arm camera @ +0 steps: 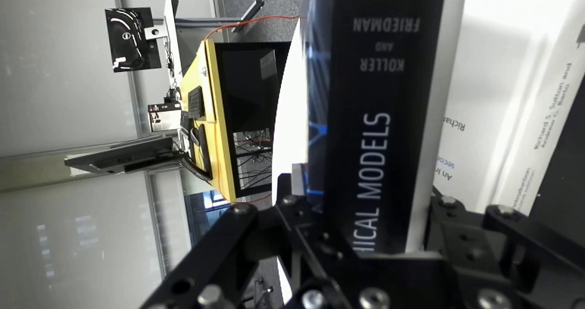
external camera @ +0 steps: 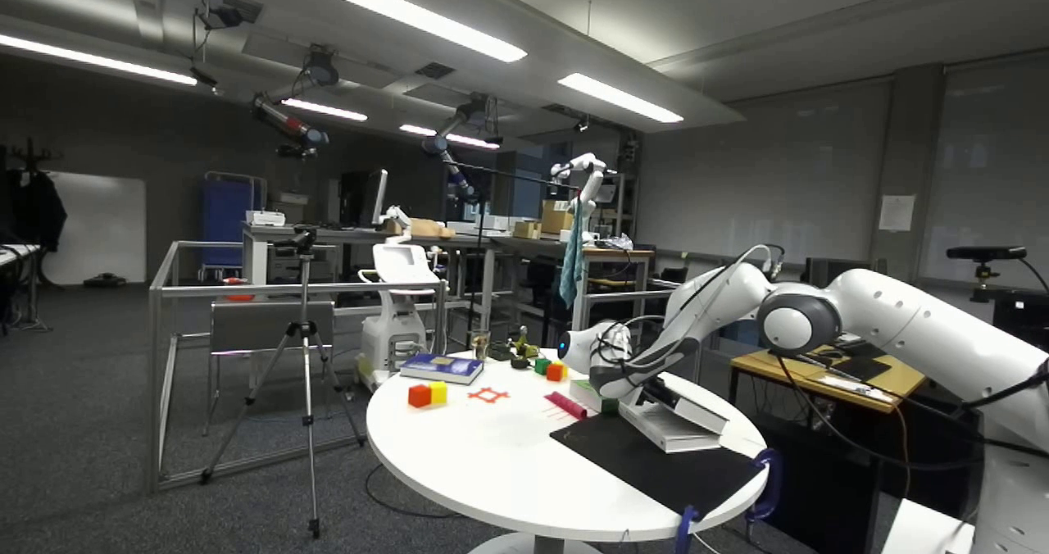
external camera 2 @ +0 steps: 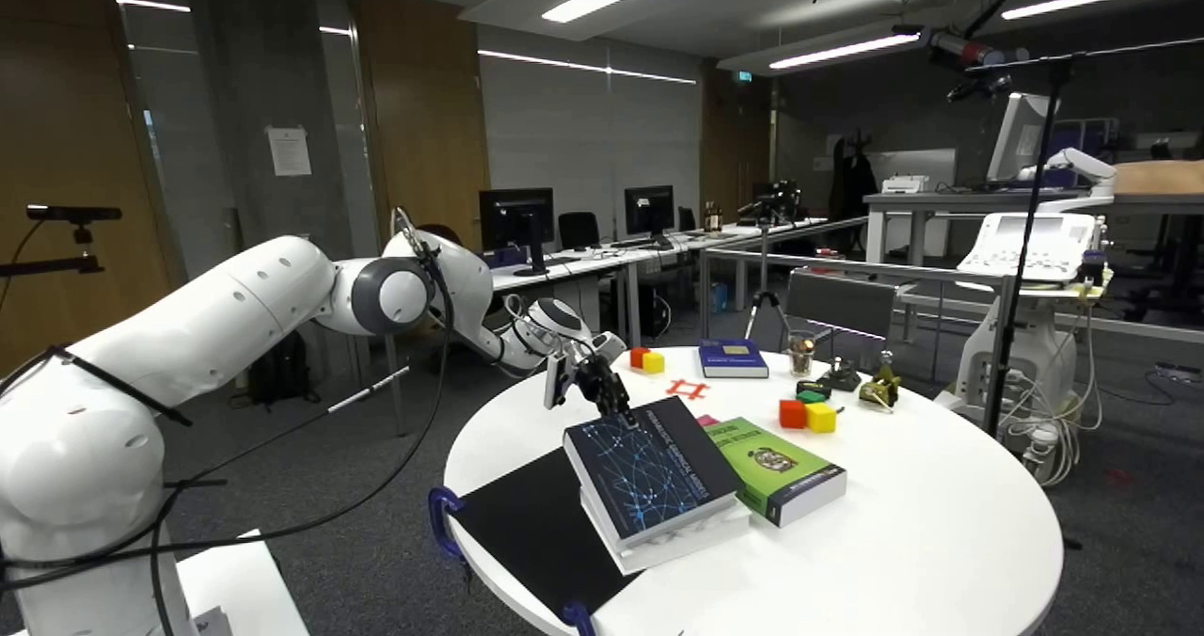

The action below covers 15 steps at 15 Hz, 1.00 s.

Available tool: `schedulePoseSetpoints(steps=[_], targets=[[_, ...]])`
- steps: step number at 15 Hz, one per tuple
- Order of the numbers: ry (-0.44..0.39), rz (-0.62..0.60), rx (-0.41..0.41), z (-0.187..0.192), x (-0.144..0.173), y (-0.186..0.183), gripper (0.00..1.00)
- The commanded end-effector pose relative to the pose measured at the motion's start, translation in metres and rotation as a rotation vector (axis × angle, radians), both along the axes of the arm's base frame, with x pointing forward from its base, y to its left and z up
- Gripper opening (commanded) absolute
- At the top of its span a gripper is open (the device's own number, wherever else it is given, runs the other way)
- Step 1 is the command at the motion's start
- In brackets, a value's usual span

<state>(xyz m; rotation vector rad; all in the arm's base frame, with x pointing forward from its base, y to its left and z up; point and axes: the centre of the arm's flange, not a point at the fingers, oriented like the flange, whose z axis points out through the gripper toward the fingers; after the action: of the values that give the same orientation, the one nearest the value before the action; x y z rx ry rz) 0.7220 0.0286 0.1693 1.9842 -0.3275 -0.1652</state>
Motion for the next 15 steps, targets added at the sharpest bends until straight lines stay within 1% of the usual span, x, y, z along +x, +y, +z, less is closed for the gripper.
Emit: schedulePoseSetpoints(steps=[1,5,14,15], targets=[[-0.017,-0.040,-0.044,0.050,0.013,-0.007,0.27],[-0.035,-0.054,-0.020,0.056,0.013,-0.013,0.27],[-0.041,-0.070,-0.006,0.059,0.016,-0.018,0.27],[-0.043,-0.066,-0.010,0.059,0.015,-0.018,0.66]])
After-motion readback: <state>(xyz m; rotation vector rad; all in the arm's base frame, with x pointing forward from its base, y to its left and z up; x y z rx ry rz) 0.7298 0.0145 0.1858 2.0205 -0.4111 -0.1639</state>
